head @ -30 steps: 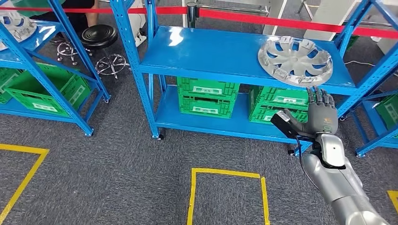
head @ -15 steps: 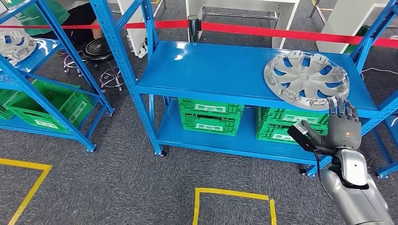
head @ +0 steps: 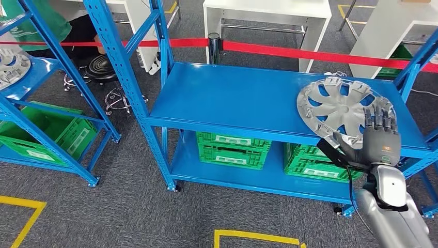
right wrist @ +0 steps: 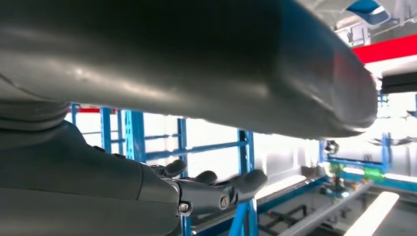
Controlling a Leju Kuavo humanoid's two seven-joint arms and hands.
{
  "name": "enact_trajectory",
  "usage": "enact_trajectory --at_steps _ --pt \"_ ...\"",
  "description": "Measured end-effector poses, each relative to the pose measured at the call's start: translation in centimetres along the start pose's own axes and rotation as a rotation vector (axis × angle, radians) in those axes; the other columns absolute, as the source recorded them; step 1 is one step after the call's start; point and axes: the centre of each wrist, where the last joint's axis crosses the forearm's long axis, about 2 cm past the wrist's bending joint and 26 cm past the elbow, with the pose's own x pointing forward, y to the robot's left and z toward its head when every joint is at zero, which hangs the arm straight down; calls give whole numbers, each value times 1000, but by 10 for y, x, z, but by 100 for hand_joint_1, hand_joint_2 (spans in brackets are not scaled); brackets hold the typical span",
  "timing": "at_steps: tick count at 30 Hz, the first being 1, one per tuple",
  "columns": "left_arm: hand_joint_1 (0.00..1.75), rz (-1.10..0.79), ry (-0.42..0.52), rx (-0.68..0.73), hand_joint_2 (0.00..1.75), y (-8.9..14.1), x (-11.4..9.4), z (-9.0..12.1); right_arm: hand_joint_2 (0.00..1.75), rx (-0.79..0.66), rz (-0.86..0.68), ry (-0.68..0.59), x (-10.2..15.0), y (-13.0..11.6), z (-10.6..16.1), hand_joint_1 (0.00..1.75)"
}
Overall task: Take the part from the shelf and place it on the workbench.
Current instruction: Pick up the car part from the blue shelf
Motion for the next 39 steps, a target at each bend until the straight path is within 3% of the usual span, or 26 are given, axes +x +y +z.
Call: enact_trajectory --at_steps 27,31,39 --pt "0 28 17 17 0 -4 -16 0 0 -14 -9 14 7 5 7 0" --pt "0 49 11 29 0 -3 -13 0 175 -3 -60 21 10 6 6 0" --pt "0 53 10 31 0 -4 -15 0 175 121 -326 19 30 21 17 0"
